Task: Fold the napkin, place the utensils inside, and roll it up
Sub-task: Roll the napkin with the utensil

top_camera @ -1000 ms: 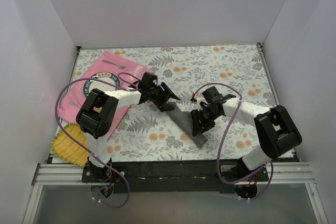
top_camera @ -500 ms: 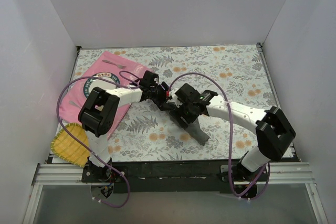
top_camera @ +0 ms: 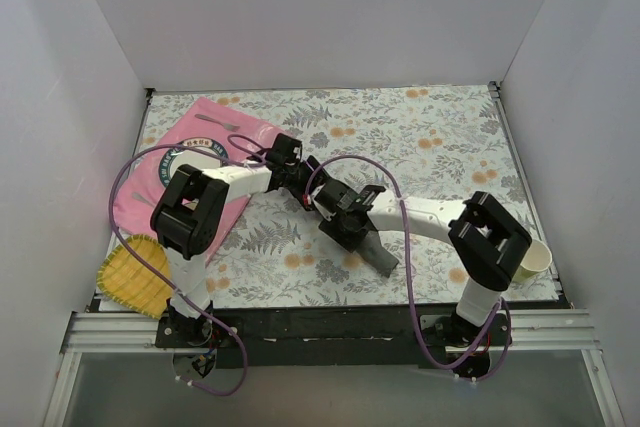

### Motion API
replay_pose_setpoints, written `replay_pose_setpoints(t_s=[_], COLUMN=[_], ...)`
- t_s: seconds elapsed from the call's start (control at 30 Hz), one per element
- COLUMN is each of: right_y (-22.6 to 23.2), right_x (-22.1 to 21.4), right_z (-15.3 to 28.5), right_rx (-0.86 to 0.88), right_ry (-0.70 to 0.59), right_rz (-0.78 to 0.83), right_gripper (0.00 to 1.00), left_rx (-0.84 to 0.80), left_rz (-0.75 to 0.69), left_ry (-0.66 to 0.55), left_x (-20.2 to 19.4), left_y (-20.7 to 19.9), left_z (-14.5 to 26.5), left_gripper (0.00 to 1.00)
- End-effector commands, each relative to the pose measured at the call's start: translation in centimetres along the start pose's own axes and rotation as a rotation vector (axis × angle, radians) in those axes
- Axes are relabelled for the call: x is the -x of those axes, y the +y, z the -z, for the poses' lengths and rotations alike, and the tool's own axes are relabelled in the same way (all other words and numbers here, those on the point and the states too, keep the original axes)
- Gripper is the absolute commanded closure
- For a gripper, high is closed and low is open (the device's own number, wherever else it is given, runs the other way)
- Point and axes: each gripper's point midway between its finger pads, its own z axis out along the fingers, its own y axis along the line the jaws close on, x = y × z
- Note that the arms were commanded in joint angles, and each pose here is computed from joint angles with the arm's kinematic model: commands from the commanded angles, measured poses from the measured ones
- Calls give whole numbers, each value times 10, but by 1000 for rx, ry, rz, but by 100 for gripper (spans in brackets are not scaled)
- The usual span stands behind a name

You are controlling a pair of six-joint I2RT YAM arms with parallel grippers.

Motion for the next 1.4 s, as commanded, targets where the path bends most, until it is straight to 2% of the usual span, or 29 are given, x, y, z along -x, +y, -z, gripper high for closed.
replay_pose_setpoints(t_s=[0.0, 0.1, 0.17, 0.27, 0.3, 0.37, 0.4, 0.43, 0.47, 0.57, 0.7, 0.83, 1.03, 1.17, 1.23, 1.37], right_y=[-7, -11, -12, -4, 10, 8, 21, 15, 27, 29, 24, 7, -15, -18, -20, -34], right_x=[0, 0, 4, 13, 21, 21, 29, 28, 29, 34, 35, 26, 11, 6, 1, -10], right_z=[-14, -19, -18, -13, -9, -9, -2, -2, 3, 11, 16, 8, 3, 0, 1, 1], right_rx=[-48, -32, -4, 146, 270, 389, 525, 583, 714, 918, 1097, 1143, 1139, 1096, 1056, 881], right_ry=[-6, -3, -18, -54, -82, -92, -123, -124, -121, -143, -168, -177, -195, -160, -124, -88], right_rz=[-34, -72, -96, -177, -204, -303, -330, -399, -425, -526, -604, -643, -710, -706, -714, -666], right_gripper=[49, 64, 68, 73, 75, 75, 76, 77, 78, 81, 82, 82, 78, 75, 72, 52], left_rx=[57, 49, 33, 34, 42, 17, 6, -11, -17, -52, -135, -187, -169, -164, -151, -135], left_rz=[-46, -87, -111, -163, -158, -175, -173, -176, -172, -160, -173, -149, -145, -136, -127, -127], left_ry=[-42, -68, -95, -193, -219, -279, -298, -308, -301, -231, -136, -47, -25, -9, -10, -13], left_x=[12, 19, 26, 44, 52, 60, 64, 62, 61, 44, 8, -15, -7, -4, -1, 4], left_y=[2, -10, -23, -41, -41, -52, -54, -59, -59, -59, -64, -64, -53, -44, -37, -33], left_z=[5, 15, 24, 50, 60, 81, 88, 95, 97, 94, 80, 57, 25, 5, -3, -12], left_gripper=[40, 38, 37, 34, 33, 33, 32, 32, 32, 33, 34, 35, 36, 36, 36, 36])
